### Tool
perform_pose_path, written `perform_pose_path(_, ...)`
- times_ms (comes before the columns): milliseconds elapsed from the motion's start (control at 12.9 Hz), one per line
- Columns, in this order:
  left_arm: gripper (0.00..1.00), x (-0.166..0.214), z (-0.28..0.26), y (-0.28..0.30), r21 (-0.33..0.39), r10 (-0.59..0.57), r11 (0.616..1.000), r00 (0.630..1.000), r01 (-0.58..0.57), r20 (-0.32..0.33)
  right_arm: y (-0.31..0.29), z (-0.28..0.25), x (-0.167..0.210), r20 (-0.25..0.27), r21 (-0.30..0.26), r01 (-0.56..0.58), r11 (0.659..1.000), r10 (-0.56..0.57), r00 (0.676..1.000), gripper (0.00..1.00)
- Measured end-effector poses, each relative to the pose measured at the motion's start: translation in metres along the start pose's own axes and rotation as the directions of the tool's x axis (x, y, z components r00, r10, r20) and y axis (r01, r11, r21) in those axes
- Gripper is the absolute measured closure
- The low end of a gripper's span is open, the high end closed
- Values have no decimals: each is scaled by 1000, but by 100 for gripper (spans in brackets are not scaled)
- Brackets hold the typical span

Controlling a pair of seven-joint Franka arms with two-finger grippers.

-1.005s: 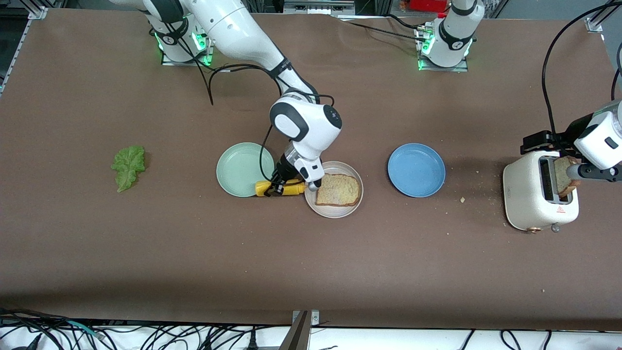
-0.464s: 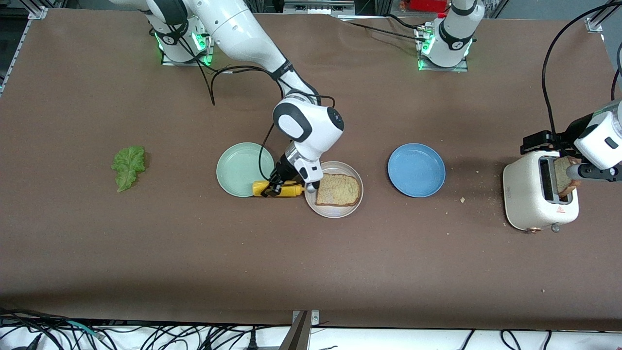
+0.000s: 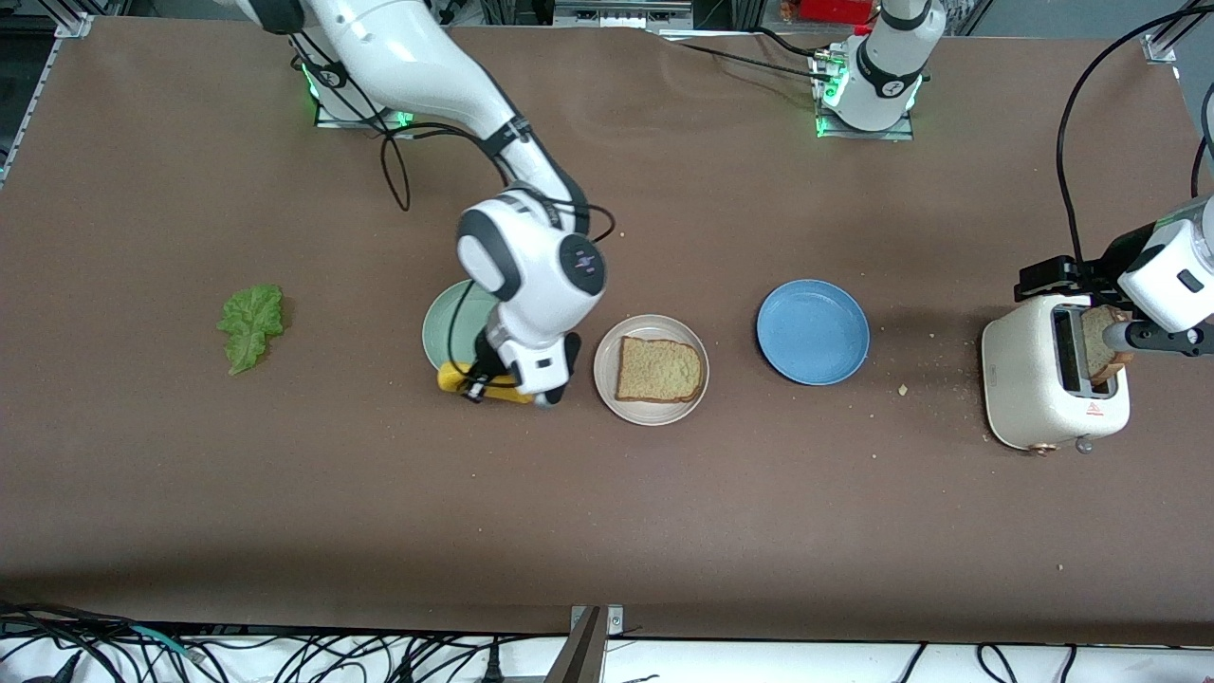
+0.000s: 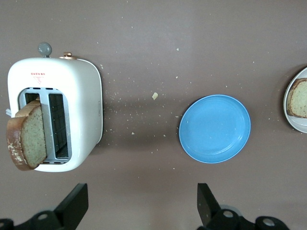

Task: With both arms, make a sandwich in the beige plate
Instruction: 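Carry the mustard bottle back beside the lettuce leaf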

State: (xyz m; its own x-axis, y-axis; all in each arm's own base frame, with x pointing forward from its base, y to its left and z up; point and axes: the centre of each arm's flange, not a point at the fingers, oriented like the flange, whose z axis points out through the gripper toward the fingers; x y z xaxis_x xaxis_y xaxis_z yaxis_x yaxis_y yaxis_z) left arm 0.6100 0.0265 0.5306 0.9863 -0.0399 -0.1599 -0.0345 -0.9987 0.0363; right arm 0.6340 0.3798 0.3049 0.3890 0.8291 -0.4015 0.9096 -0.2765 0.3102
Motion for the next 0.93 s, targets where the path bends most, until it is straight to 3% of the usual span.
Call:
perform_pose_path(155, 0, 1, 4, -14, 16, -22, 1000, 1000, 22, 7, 44, 7, -46, -77, 119, 5, 993, 4, 997, 77)
perform_pose_path(386, 0, 4, 14, -46, 17, -68, 998, 998, 68, -2, 102, 48, -130, -282, 293, 25, 956, 61, 957, 77)
perform_pose_path(696, 0, 7, 29, -67, 73, -78, 994, 997, 77, 13, 97, 121, -230, -500, 366, 81, 927, 123, 857, 77)
perform_pose_path(773, 0, 7, 30, -71, 77, -68, 995, 998, 67, 15, 86, 136, -250, -553, 390, 104, 915, 143, 821, 77)
perform_pose_path(928, 0, 6, 31, -81, 75, -42, 996, 999, 41, 8, 72, 169, -289, -670, 416, 149, 897, 192, 718, 77)
